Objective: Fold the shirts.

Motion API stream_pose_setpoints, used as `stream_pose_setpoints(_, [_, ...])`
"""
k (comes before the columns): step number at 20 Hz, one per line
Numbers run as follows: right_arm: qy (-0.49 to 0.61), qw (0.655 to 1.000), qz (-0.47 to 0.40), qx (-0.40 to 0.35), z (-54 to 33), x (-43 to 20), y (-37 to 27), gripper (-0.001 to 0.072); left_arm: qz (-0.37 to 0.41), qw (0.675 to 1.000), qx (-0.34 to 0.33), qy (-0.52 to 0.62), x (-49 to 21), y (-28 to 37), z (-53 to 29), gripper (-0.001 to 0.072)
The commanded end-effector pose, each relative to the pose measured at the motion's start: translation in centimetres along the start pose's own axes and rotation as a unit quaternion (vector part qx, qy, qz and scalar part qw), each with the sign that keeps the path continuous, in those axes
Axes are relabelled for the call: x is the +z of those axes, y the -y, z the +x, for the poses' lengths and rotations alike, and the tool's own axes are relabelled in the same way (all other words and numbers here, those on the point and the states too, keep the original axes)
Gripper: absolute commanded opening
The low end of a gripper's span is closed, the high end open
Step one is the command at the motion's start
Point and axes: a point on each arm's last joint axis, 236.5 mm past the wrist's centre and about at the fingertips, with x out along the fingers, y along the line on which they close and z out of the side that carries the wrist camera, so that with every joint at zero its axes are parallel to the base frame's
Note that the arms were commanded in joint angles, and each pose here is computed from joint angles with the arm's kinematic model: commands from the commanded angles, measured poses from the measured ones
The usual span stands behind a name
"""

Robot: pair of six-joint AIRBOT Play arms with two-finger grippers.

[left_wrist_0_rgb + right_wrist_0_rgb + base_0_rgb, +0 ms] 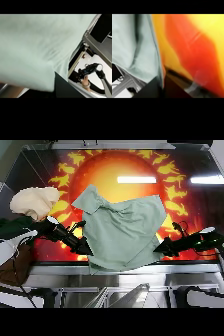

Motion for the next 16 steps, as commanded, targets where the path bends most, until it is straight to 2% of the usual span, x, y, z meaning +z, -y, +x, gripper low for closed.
stream_pose_setpoints(1, [0.031,0.995,-0.034,0.090,0.7,1.7,-5.6,0.0019,0.046,0.996,-0.066,0.043,1.4,3.4,-1.2,0.0017])
stream_pose_setpoints(4, [0.066,0.978,-0.110,0.162,-2.6,2.5,-11.7,0.0018,0.104,0.984,-0.114,0.087,0.4,8.9,-5.2,0.0009])
stream_pose_setpoints(7, [0.151,0.936,-0.259,0.183,-9.9,0.9,-21.3,0.0018,0.216,0.945,-0.180,0.169,-3.8,19.2,-11.0,0.0001])
stream_pose_setpoints(9, [0.269,0.871,-0.382,0.155,-17.1,-2.5,-29.3,0.0018,0.327,0.902,-0.163,0.231,-9.2,27.1,-14.0,0.0001])
stream_pose_setpoints(10, [0.336,0.824,-0.437,0.129,-20.7,-4.9,-32.8,0.0018,0.397,0.869,-0.126,0.268,-12.8,31.1,-15.0,0.0003])
stream_pose_setpoints(11, [0.414,0.761,-0.490,0.098,-24.5,-8.2,-36.3,0.0019,0.471,0.819,-0.079,0.318,-16.6,35.2,-15.8,0.0020])
stream_pose_setpoints(13, [0.568,0.620,-0.541,0.024,-30.8,-14.8,-41.2,0.0019,0.575,0.688,0.053,0.440,-22.5,41.3,-17.6,0.0027])
stream_pose_setpoints(14, [0.633,0.553,-0.541,-0.013,-33.4,-17.7,-42.4,0.0019,0.580,0.611,0.158,0.515,-24.2,43.0,-19.8,0.0027])
stream_pose_setpoints(15, [0.686,0.490,-0.536,-0.039,-35.3,-20.5,-43.4,0.0018,0.550,0.539,0.252,0.586,-25.5,44.0,-22.7,0.0027])
stream_pose_setpoints(16, [0.718,0.442,-0.534,-0.066,-36.3,-22.6,-43.9,0.0019,0.511,0.486,0.309,0.638,-26.6,44.5,-25.5,0.0027])
